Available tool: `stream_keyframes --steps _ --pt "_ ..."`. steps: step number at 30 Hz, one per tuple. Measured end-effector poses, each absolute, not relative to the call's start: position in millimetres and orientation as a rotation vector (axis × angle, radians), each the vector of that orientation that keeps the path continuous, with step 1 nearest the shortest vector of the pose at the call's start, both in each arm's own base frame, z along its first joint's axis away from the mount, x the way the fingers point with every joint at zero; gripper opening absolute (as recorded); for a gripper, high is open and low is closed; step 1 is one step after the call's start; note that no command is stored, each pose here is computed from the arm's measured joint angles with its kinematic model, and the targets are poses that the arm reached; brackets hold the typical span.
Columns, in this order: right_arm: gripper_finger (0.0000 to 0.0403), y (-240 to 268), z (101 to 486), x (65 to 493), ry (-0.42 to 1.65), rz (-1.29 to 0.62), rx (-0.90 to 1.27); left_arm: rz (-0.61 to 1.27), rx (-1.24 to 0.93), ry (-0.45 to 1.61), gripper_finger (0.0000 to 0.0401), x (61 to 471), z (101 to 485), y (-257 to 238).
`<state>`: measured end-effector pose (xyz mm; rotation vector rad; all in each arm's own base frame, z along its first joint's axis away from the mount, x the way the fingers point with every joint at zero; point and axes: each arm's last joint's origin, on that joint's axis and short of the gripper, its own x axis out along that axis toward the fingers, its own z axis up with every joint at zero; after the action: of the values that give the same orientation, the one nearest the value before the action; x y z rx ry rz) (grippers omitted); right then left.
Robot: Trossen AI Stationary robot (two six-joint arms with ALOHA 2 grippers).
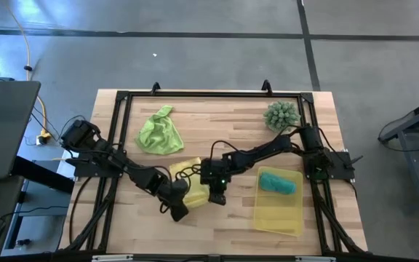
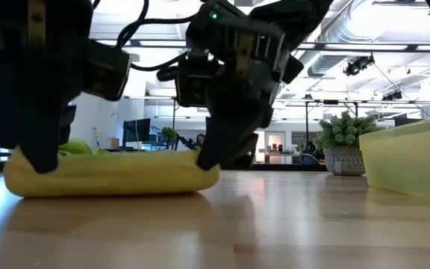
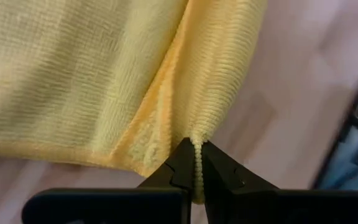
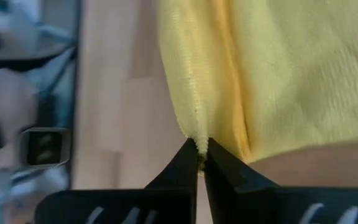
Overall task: Roll microfiber towels into tight, uniform cylinder then place into a basket
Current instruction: Roll the yellow microfiber cloth
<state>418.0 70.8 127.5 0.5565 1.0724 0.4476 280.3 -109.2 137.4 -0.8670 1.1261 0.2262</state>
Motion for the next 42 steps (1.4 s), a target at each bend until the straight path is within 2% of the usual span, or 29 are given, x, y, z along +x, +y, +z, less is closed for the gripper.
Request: stream_keyframes --steps 3,5,12,16,21,29,32,34,38,42 --pt "0.0000 72.6 130.2 420.2 1.042 0.502 0.569 0.193 -0.863 1.091 0.0008 281.5 142.4 -111.4" --pt "0.0000 69.1 130.6 421.4 1.032 0.492 0.570 0.246 -0.834 1.089 0.0008 278.5 142.1 -109.1" --pt "0.0000 44.1 126.9 425.2 0.998 0.214 0.488 0.543 -0.780 1.104 0.0008 266.3 135.0 -93.7" --pt "0.0000 35.3 125.8 425.1 0.999 0.143 0.469 0.620 -0.799 1.123 0.0008 268.3 126.8 -87.8" --pt "0.0000 34.3 124.5 422.9 1.031 0.160 0.487 0.563 -0.813 1.107 0.0008 272.1 127.8 -89.0" --pt "0.0000 45.0 127.8 421.6 1.055 0.389 0.597 0.393 -0.850 1.046 0.0008 272.9 144.9 -105.0" --pt "0.0000 42.1 129.4 423.7 1.028 0.407 0.598 0.370 -0.839 1.015 0.0008 271.1 153.3 -106.5" --pt "0.0000 37.3 129.4 425.0 1.013 0.370 0.582 0.431 -0.824 0.997 0.0008 268.1 155.2 -103.7" --pt "0.0000 28.4 126.1 426.6 0.986 0.148 0.485 0.649 -0.821 1.039 0.0008 259.4 144.0 -93.0" --pt "0.0000 27.2 123.8 426.9 0.986 0.107 0.447 0.723 -0.820 1.089 0.0008 261.3 129.0 -89.4"
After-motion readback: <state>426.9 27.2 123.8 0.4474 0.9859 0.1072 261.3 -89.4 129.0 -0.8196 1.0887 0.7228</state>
